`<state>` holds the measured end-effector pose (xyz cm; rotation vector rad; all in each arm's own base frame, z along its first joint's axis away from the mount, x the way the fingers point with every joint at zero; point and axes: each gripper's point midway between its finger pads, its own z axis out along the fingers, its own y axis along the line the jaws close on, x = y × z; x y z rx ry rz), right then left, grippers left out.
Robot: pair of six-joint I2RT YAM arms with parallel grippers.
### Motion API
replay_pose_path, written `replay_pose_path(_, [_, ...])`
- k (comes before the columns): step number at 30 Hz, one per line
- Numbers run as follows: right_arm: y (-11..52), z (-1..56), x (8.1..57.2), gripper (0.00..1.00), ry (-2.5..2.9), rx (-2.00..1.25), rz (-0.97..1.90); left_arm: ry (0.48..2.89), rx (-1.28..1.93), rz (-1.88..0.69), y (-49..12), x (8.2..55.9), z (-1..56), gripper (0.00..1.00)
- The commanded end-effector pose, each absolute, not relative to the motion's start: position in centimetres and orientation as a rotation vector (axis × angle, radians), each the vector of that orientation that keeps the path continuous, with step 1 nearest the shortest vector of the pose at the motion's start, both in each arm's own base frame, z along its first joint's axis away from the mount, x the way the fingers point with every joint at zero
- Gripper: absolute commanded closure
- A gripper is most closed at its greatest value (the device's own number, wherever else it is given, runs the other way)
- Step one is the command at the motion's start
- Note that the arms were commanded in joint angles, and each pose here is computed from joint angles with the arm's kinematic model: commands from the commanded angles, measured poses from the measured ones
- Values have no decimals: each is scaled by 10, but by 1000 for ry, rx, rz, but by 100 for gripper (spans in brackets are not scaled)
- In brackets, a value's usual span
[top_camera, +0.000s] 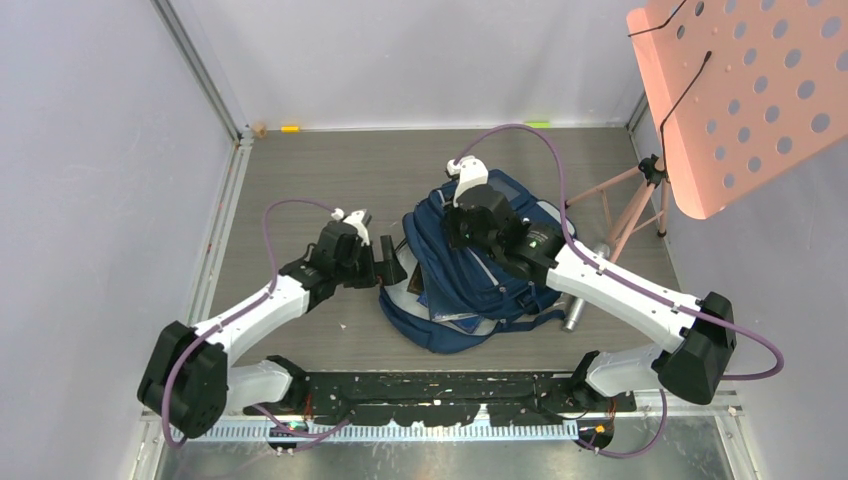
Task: Pack the student bag
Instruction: Place the book in the student bag.
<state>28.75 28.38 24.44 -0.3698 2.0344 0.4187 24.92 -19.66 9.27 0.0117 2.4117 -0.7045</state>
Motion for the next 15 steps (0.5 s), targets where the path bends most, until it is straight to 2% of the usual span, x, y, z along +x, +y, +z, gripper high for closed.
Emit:
replay_pose_path(1, [305, 314, 295, 100, 1808, -300, 604, 2307, 36, -831, -219, 268, 107, 9])
replay_pose_path(3, [306, 313, 295, 100, 1812, -304, 605, 2350, 44, -761, -213, 271, 91, 27])
replay_pose_path(5, [308, 311, 295, 100, 1811, -315, 607, 2403, 61, -697, -208, 272, 77, 49])
replay_pose_path(7, [313, 309, 295, 100, 1797, -337, 625, 2422, 72, -672, -206, 273, 69, 59])
replay_pose_path(10, [319, 297, 294, 100, 1775, -355, 655, 2386, 45, -696, -207, 274, 67, 92])
replay_pose_path(11, [324, 300, 296, 100, 1748, -358, 678, 2378, 31, -690, -205, 273, 68, 100])
replay_pose_path(15, [341, 282, 304, 100, 1749, -428, 664, 2306, -31, -606, -185, 273, 81, 100])
